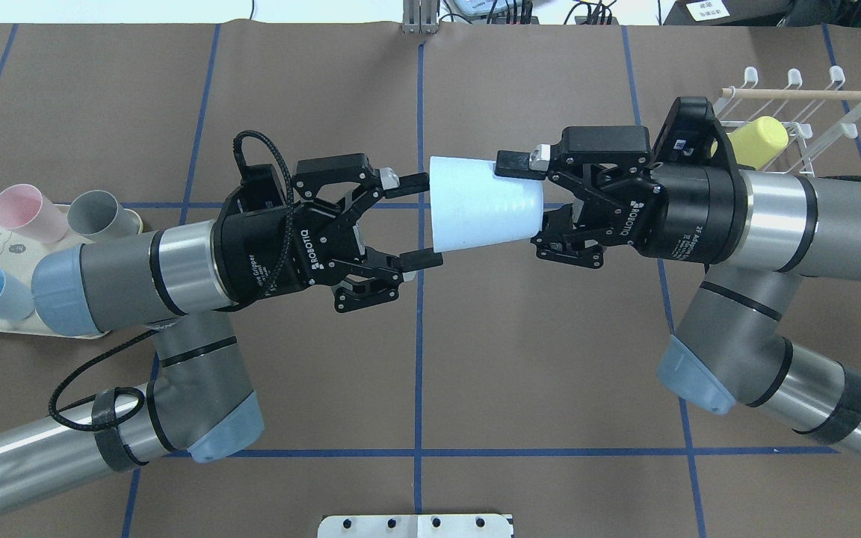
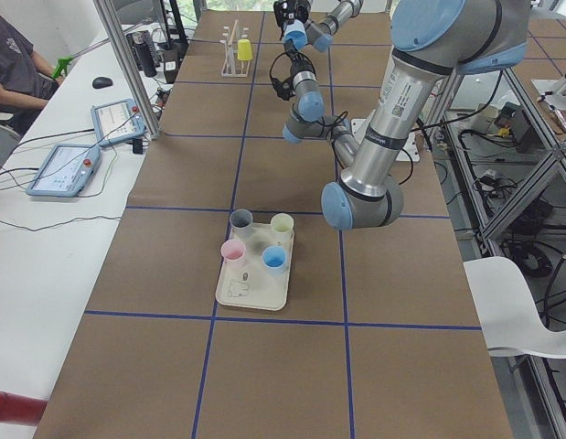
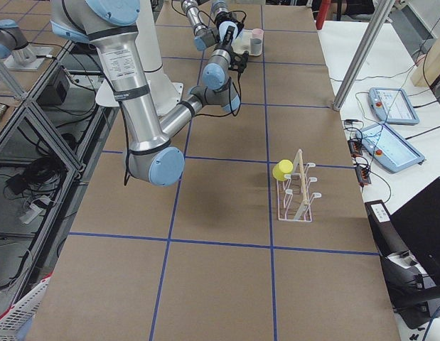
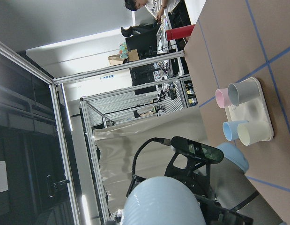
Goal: Transfer IKEA cup to right arm and place on rack
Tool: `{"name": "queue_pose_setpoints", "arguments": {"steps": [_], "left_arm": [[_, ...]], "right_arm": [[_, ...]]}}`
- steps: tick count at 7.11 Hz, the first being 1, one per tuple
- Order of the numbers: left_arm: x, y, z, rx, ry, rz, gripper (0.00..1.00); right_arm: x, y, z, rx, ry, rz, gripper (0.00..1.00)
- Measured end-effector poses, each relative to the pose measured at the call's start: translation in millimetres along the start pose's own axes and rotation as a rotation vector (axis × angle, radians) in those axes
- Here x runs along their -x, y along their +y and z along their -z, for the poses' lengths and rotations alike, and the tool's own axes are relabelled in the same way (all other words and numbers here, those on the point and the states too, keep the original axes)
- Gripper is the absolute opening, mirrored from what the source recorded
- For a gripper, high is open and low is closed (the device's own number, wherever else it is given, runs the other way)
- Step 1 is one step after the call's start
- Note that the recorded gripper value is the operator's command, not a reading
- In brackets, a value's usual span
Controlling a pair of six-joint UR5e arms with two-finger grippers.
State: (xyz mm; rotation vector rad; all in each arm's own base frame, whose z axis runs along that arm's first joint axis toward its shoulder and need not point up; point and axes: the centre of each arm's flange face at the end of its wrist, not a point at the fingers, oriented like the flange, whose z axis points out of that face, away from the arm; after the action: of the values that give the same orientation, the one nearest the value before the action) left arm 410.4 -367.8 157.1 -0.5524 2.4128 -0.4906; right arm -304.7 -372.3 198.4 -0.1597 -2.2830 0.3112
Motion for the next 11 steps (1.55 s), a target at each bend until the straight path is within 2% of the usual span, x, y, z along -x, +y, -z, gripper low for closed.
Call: {"name": "queue_pose_setpoints", "arguments": {"steps": [2, 3, 5, 7, 9, 11], "left_arm": [[-14, -26, 31, -0.063, -0.007, -0.046, 0.86], [-18, -36, 45, -0.091, -0.012, -0.077, 0.98], [-26, -52, 63, -0.135, -0.02, -0.122, 0.99], [-43, -75, 84, -0.191, -0.038, -0.169, 1.0], [-57, -112, 106, -0.246, -0.168, -0.33, 1.0], [-61, -136, 115, -0.28, -0.335, -0.493, 1.0]], "right_arm": [[2, -19, 29, -0.048, 0.034, 0.037, 0.18], [5, -37, 50, -0.078, 0.078, 0.097, 0.19], [16, -84, 103, -0.145, 0.215, 0.26, 0.19], [20, -139, 182, -0.207, 0.387, 0.42, 0.19], [31, -190, 263, -0.228, 0.583, 0.529, 0.18], [52, -220, 314, -0.247, 0.748, 0.602, 0.18]]}}
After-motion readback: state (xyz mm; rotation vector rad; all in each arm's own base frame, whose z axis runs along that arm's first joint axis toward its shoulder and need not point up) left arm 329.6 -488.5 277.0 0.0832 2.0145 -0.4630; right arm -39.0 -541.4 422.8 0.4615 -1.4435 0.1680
